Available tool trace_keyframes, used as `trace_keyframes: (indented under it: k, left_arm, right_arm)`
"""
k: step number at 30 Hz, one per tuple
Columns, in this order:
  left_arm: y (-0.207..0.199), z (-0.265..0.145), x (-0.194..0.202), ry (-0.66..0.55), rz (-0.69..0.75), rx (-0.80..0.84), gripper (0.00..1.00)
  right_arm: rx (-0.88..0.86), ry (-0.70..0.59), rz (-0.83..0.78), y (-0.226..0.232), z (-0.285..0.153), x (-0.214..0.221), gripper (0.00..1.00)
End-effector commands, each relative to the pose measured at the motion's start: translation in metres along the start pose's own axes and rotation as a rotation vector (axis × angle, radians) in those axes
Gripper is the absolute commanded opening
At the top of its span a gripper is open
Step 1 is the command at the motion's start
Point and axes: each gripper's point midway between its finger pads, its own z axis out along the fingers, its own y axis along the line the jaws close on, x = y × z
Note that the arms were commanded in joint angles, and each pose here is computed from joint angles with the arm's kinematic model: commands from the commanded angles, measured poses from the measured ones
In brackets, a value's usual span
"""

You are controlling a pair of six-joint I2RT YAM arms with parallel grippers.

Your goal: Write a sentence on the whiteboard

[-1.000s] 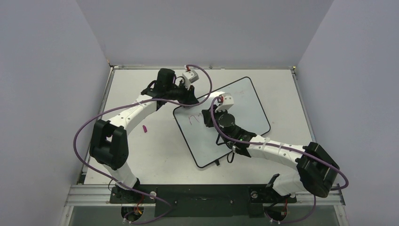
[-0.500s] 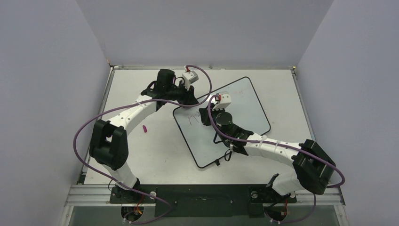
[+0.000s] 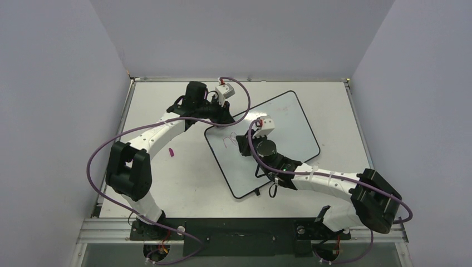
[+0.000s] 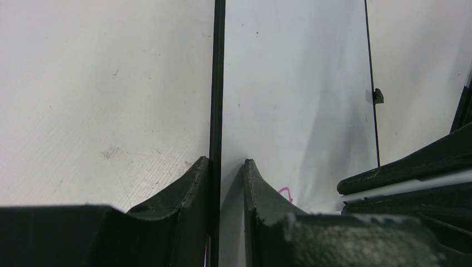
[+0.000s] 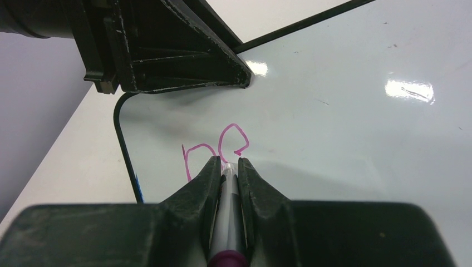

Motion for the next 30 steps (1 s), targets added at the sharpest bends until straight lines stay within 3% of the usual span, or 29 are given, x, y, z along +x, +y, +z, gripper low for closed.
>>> trace_keyframes:
  k: [1, 11, 20, 30]
  left_arm:
    - [0.019, -0.004, 0.023, 0.081, 0.066, -0.107, 0.0]
    - [0.02, -0.004, 0.023, 0.082, 0.067, -0.113, 0.0]
    - [0.019, -0.003, 0.023, 0.075, 0.066, -0.107, 0.0]
    - [0.023, -0.005, 0.023, 0.072, 0.066, -0.137, 0.0]
  right_arm:
    - [0.093, 0.038, -0.043, -0.026, -0.009, 0.015, 0.0]
    - [0.177, 0.023, -0.101, -0.043, -0.015, 0.002, 0.0]
    - [0.063, -0.116, -0.097, -0.007, -0.024, -0.063, 0.0]
    - [0.04, -0.104, -0.076, 0.006, -0.013, -0.068, 0.0]
